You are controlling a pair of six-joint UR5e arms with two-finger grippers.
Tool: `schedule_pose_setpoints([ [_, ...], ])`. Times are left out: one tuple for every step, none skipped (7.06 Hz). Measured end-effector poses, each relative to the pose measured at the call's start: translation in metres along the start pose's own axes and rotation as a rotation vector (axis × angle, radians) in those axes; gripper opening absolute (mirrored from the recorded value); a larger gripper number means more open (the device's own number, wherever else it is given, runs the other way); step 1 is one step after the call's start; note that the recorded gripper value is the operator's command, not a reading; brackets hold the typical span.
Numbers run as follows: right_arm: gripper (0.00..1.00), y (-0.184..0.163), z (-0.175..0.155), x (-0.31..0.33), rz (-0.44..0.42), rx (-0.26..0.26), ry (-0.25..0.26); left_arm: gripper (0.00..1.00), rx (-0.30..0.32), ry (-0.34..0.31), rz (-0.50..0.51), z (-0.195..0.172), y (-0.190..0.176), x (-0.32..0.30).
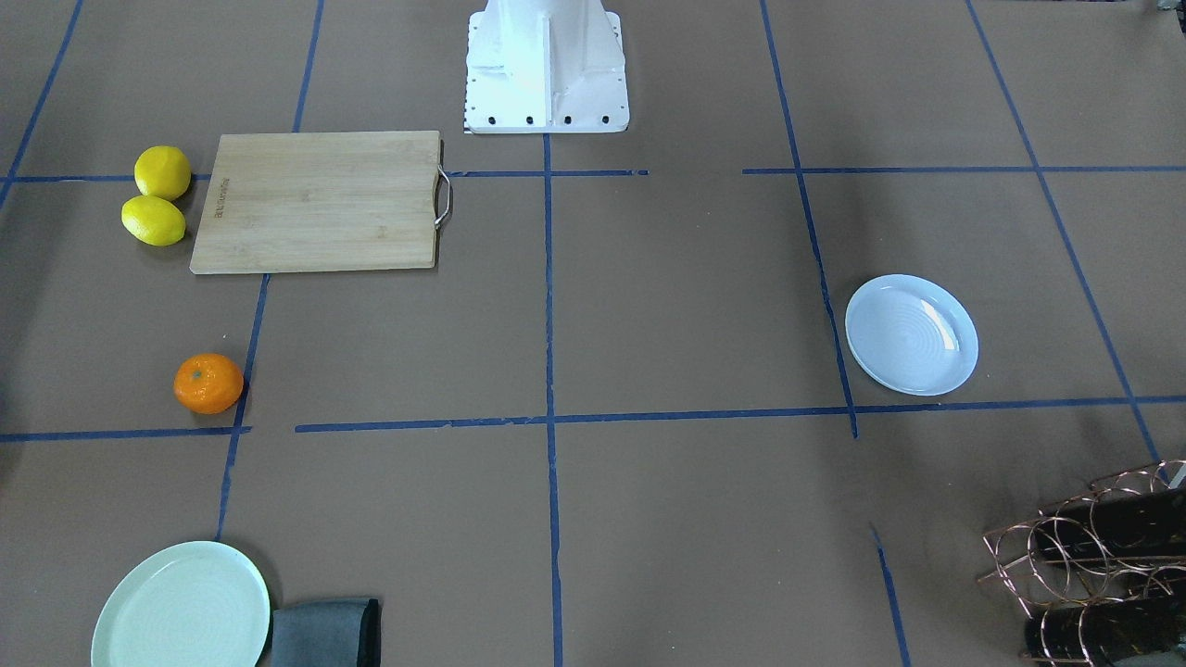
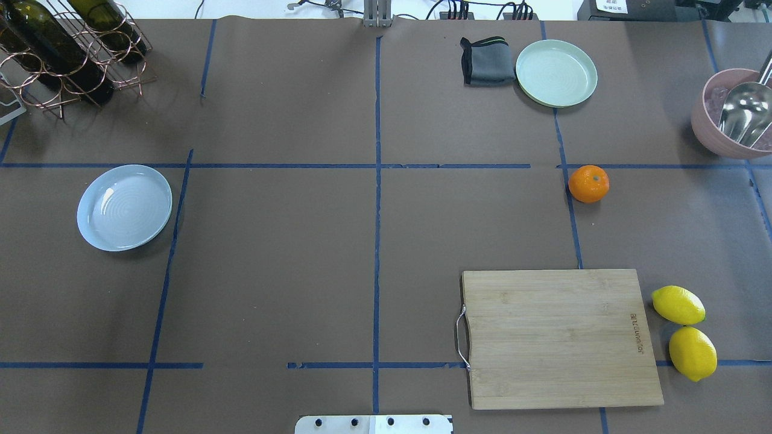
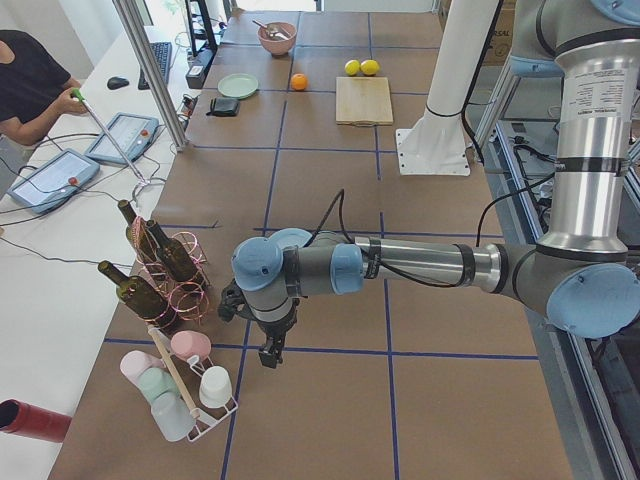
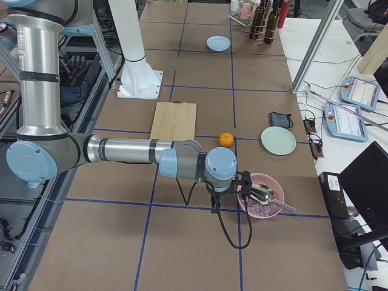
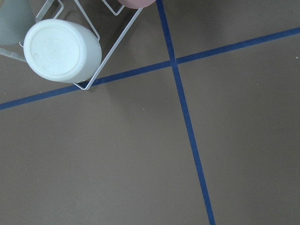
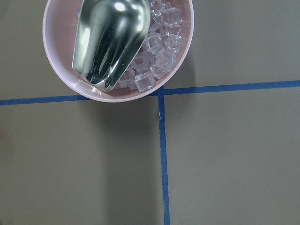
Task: Pick orange to plate
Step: 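Move the left gripper toward the light blue plate near the rack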
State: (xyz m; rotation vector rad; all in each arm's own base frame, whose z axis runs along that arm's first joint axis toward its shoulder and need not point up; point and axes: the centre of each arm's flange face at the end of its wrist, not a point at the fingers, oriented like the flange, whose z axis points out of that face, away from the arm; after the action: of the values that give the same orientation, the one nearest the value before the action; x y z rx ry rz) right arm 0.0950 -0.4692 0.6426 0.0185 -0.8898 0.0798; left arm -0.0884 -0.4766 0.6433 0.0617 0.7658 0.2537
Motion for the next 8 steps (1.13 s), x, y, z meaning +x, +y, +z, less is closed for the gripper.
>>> schedule_pose_setpoints([
  [1.0,-0.001,0.0,0.0,-0.001,0.001,0.001,1.0,0.002,0.001,0.001,0.0,0.0,0.0],
  [1.0,-0.002,-0.001,-0.001,-0.005,0.002,0.003,1.0,0.016,0.002,0.014,-0.005,-0.005,0.004],
  [1.0,-0.004,-0.002,-0.003,-0.011,0.005,0.002,1.0,0.06,0.023,0.046,-0.015,-0.016,0.013],
  [1.0,-0.006,-0.003,-0.006,-0.021,0.013,-0.001,1.0,0.127,0.053,0.102,-0.022,-0.027,0.024],
  [1.0,-0.009,-0.004,-0.011,-0.04,0.024,-0.005,1.0,0.186,0.067,0.145,-0.023,-0.034,0.029],
  [1.0,-0.012,-0.001,-0.023,-0.072,0.024,-0.007,1.0,0.216,0.078,0.13,-0.02,-0.039,0.031],
  [1.0,-0.022,0.003,-0.043,-0.114,0.018,-0.007,1.0,0.229,0.086,0.111,-0.019,-0.048,0.04],
  [1.0,-0.036,0.002,-0.061,-0.148,0.021,-0.009,1.0,0.234,0.094,0.127,-0.015,-0.062,0.057],
])
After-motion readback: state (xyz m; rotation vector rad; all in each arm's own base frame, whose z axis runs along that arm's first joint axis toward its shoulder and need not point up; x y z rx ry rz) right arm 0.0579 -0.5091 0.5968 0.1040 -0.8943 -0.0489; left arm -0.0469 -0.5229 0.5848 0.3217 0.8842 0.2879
